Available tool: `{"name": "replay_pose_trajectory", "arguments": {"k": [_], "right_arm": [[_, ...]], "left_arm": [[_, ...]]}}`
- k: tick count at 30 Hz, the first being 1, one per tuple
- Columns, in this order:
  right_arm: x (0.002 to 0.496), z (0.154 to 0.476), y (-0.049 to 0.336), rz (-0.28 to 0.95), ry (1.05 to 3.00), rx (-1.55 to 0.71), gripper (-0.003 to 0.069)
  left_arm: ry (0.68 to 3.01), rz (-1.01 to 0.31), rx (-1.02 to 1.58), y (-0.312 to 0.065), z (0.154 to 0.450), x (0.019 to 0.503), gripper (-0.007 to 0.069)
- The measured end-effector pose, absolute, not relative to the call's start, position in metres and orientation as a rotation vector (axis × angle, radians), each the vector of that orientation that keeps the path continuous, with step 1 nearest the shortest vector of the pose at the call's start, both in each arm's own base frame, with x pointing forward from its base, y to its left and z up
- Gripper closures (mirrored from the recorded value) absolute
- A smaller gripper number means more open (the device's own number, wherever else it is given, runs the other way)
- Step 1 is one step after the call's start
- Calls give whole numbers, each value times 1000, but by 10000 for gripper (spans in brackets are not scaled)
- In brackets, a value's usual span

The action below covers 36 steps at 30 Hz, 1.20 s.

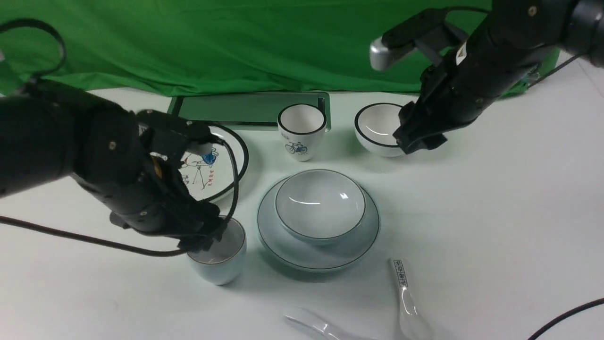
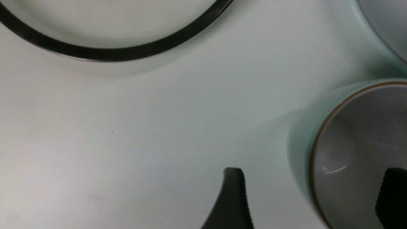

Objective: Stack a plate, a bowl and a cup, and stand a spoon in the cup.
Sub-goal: Use the left arm to grab a blue teacup, then use the left arm to put the blue teacup into the blue rice bowl in the middle

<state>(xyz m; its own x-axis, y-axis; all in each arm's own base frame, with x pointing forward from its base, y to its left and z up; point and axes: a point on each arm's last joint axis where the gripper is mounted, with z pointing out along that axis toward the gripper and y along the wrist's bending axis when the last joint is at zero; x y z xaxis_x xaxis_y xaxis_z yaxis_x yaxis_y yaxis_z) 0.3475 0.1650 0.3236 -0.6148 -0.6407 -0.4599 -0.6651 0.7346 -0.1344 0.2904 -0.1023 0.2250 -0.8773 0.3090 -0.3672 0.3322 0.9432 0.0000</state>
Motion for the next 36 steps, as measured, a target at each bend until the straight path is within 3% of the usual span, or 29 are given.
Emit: {"name": "replay_pose_trajectory", "arguments": {"k": [3, 7, 11, 17, 19, 21, 25, 30, 36], "right_arm": [[342, 335, 162, 62, 2426, -984, 257], [339, 338, 160, 60, 2433, -988, 258], [336, 335, 159, 54, 2472, -1005, 258], [332, 333, 154, 5, 2528, -1040, 258], [331, 336, 152, -10, 2523, -1040, 258], [329, 340, 151, -12, 2513, -1036, 258], [324, 348, 148, -16, 2491, -1028, 258], [321, 354, 147, -17, 2475, -1021, 258], [321, 354, 147, -17, 2477, -1022, 258]], "left_arm": [[2766, -81, 473, -105, 208, 297, 177], [2768, -74, 479, -106, 200, 302, 405], [2728, -81, 503, -109, 219, 310, 615], [2572, -155, 557, -123, 283, 329, 633], [2485, -242, 611, -141, 309, 340, 633], [2459, -279, 645, -154, 315, 348, 633], [2491, -310, 731, -183, 298, 368, 633], [2639, -312, 824, -212, 244, 395, 633], [2666, -278, 829, -214, 229, 404, 628]]}}
